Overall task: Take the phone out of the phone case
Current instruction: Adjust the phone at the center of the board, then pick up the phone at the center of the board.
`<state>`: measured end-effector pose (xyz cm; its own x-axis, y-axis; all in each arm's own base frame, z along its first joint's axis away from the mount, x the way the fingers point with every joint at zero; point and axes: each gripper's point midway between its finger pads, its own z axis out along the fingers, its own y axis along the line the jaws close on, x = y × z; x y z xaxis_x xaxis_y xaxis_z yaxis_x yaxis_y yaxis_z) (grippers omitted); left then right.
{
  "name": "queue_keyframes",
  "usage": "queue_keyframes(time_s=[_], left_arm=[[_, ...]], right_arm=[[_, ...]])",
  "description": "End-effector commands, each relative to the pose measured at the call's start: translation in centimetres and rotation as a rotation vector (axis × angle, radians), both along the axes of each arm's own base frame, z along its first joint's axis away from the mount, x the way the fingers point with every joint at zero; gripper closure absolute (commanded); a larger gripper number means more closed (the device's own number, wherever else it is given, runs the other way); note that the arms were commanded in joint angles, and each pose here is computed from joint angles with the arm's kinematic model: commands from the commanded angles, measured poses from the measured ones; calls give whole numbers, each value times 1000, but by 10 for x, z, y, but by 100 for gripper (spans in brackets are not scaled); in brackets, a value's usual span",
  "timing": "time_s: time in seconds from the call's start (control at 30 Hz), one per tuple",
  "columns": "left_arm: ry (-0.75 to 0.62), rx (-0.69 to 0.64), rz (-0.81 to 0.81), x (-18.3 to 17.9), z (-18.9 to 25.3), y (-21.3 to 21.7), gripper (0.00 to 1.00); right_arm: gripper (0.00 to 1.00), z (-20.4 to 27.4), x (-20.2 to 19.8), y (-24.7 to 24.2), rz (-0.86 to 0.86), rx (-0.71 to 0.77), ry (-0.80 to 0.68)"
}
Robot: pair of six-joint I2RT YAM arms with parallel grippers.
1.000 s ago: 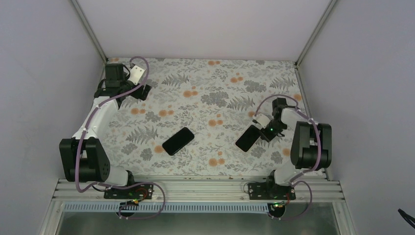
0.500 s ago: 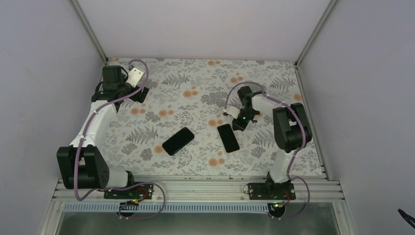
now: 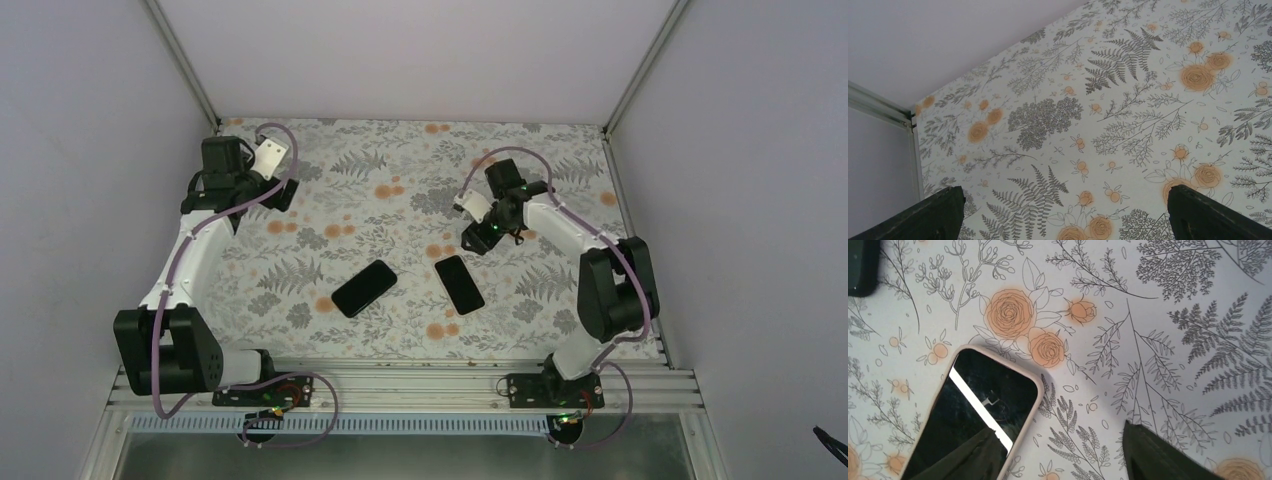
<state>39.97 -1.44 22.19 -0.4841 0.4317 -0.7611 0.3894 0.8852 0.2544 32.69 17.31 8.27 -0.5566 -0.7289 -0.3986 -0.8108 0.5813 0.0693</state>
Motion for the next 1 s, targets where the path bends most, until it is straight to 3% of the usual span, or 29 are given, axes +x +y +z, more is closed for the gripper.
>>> queue_keyframes(time_s=[0.0,0.1,0.17,0.37,0.53,0.63,0.73,0.97], left_arm=[[-25,-3,13,3,4,5,0],[-16,-8,23,6,1,7,0],[-9,-15,26,7,1,7,0],[-3,-23,33,1,-2,7,0],[7,0,36,-6,-7,10,0],[14,-1,33,-7,-9,11,0],[20,-17,17,-7,-8,8,0],[19,-29,-2,-9,-2,4,0]], right_arm=[[31,2,-13,8,-208,20,57],[21,-2,-17,17,-352,-76,-100],[16,-6,-27,27,-369,-103,-117],[13,-21,-38,44,-385,-147,-112],[10,-26,-41,26,-400,-207,-177],[10,-29,-54,26,-366,-213,-125],[0,-32,-68,31,-316,-186,-77],[0,-20,-84,53,-224,-113,28]])
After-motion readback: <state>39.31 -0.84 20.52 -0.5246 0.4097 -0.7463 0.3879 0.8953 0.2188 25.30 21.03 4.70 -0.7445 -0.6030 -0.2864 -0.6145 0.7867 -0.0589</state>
